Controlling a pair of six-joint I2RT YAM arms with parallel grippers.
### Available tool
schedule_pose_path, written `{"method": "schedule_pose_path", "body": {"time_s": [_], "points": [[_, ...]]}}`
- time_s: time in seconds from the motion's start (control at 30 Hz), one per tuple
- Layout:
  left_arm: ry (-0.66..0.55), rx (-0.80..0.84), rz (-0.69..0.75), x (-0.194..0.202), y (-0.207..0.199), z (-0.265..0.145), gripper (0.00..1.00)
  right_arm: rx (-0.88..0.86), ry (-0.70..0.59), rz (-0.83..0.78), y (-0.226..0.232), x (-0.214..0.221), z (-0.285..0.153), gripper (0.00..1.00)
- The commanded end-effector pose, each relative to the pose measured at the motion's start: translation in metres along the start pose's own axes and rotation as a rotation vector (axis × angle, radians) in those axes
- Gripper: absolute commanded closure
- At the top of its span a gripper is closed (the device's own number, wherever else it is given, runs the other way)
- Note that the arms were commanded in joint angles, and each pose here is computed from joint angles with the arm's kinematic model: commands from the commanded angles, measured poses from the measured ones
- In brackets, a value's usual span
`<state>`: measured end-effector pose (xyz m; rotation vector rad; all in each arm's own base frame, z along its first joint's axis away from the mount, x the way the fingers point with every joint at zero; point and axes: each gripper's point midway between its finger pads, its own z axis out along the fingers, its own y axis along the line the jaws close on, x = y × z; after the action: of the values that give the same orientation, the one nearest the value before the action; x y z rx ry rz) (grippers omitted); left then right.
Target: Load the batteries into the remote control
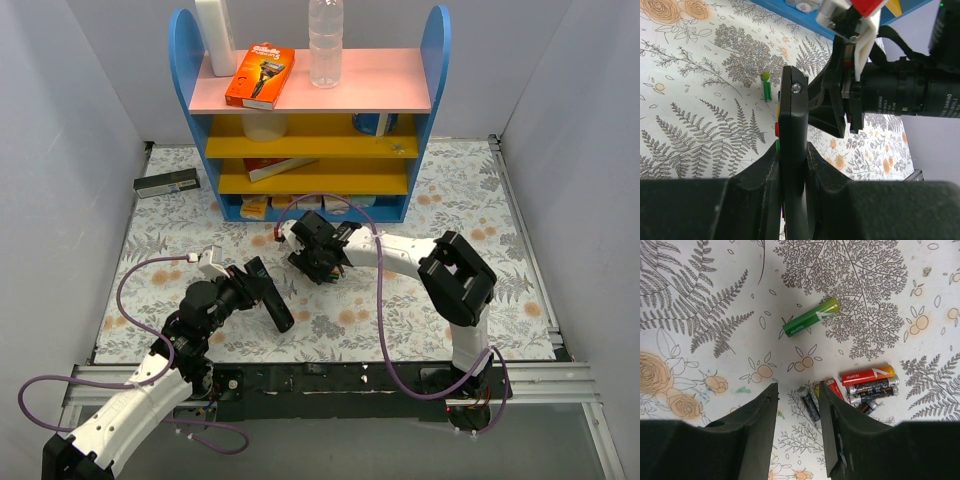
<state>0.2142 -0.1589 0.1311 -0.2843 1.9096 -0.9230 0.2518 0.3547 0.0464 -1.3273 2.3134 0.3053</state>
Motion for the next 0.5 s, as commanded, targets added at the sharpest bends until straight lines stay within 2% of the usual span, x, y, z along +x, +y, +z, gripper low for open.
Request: {"method": "schedule_pose_path", "body": {"time_s": [0.0,0.23,0.47], "points": [[-0.042,0.015,0.013,-0.0152,-0.0101,-0.0032,1.0,-0.003,-0.019,-0.018,-0.002,-0.0147,0.0026,0.56],[-0.041,0.012,0.013,-0.0155,-0.01,-0.0027,1.0,-0.034,-0.006,-0.024,0.0022,-0.0163,0.0084,0.64],[-0.038,0.014,0.016,-0.0151,-0.0102,-0.0028,1.0,-0.01,0.016,-0.024,-0.0018,-0.0099,0.0124,0.68]]}}
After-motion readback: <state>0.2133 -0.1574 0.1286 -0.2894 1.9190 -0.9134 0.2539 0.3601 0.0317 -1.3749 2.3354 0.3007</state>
